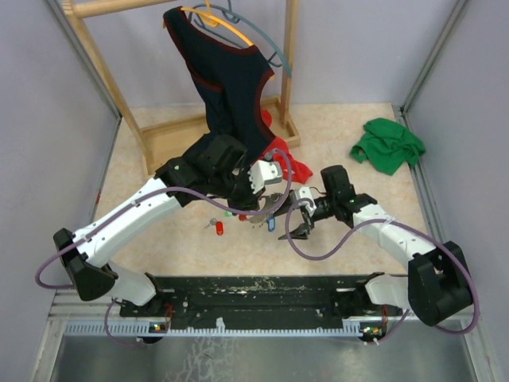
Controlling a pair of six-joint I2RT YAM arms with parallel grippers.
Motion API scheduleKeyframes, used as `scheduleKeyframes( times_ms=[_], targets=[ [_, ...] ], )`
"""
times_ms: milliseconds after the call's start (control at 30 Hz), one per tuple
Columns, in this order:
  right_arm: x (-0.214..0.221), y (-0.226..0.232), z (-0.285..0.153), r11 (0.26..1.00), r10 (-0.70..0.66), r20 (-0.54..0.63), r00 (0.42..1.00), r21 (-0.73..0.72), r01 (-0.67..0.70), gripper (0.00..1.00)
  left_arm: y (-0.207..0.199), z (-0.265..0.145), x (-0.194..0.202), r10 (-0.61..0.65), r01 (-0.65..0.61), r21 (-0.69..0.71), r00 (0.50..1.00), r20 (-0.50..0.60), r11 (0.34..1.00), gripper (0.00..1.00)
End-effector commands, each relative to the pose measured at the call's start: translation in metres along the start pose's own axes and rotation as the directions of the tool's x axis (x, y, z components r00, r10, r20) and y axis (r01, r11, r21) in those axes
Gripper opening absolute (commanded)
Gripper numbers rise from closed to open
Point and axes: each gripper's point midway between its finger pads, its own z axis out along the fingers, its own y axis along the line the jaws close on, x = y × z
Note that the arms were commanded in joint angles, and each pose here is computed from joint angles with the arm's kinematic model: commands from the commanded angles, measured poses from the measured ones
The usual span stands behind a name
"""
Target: Remove the keys from the keyring
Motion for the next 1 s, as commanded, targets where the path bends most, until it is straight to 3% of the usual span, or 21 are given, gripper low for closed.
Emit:
scheduleKeyframes(
  times_ms=[0,167,967],
  targets=[
    [-0.025,-0.021,0.004,0.999,0.003,0.051,0.999,0.037,-0.005,0.65,0.002,-0.017,-0.021,0.085,-0.084,-0.023,0.994,0.075,0.996,0.00],
    [-0.035,-0.026,0.006,0.994,0.089,0.088,0.992,0.055,-0.094,0.64,0.004,-0.025,-0.030,0.108,-0.103,-0.051,0.988,0.113,0.993,0.00],
    [-0.041,-0.033,0.010,0.985,0.145,0.125,0.982,0.079,-0.155,0.38,-0.002,-0.039,-0.039,0.122,-0.113,-0.055,0.976,0.182,0.992,0.00]
  ],
)
